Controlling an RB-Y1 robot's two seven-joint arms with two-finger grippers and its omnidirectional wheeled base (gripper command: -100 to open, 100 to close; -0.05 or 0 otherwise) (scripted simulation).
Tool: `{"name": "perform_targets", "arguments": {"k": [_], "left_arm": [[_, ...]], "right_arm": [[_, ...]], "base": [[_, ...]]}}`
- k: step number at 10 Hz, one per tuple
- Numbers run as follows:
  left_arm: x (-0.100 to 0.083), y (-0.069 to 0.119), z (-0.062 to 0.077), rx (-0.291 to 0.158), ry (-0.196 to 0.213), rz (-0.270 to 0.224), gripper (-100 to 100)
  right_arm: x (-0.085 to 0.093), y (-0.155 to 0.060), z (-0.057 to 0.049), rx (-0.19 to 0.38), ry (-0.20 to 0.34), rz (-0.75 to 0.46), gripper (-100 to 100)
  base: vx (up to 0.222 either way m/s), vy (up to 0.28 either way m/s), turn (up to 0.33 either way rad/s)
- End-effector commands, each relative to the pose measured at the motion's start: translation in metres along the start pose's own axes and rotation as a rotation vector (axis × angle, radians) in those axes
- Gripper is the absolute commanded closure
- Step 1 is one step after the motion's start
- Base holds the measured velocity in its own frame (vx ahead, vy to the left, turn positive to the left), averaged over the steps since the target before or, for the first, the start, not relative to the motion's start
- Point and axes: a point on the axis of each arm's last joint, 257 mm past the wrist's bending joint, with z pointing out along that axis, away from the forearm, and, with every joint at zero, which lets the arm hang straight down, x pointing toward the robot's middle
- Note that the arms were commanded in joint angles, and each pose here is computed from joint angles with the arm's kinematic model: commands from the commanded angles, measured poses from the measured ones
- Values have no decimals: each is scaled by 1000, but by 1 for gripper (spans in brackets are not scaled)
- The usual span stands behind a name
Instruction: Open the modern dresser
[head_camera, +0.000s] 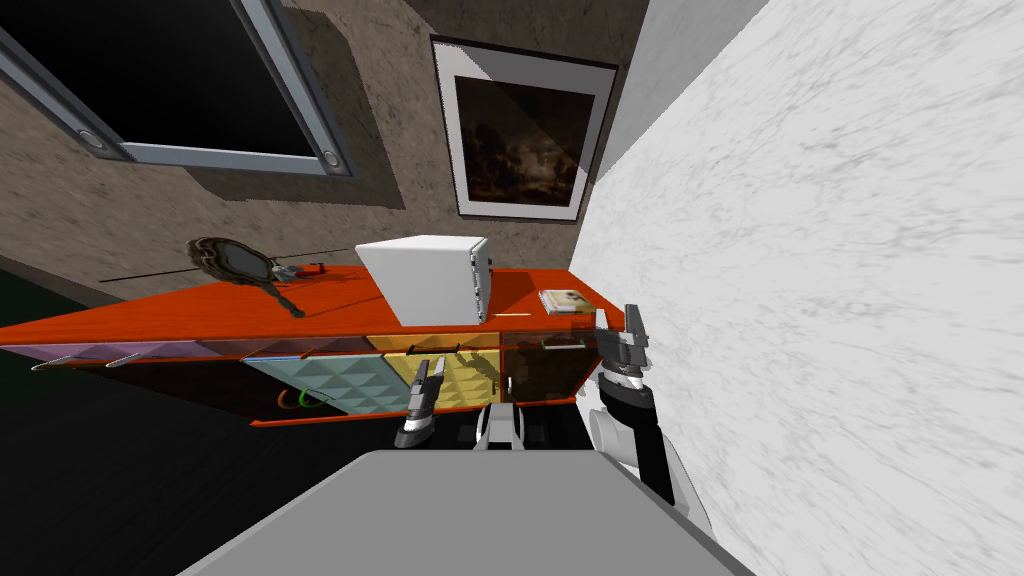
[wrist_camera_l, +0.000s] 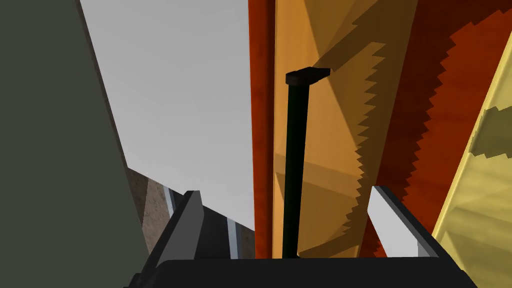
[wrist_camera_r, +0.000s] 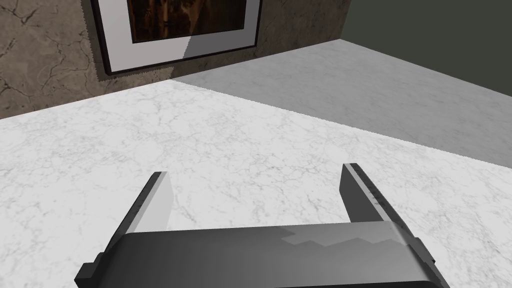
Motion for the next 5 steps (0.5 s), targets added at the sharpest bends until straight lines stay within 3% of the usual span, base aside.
{"name": "perform_targets", "arguments": {"k": [1, 2, 5], "left_arm": [[4, 1, 1, 3, -20, -14, -100], [5, 1, 13, 3, -20, -16, -100], [5, 1, 29, 3, -17, -16, -100]], "right_arm": [[0, 0, 0, 0, 0, 0, 0], [0, 0, 0, 0, 0, 0, 0], [0, 0, 0, 0, 0, 0, 0]], "base": [[2, -7, -1], [-7, -4, 12], [-14, -3, 10]]}}
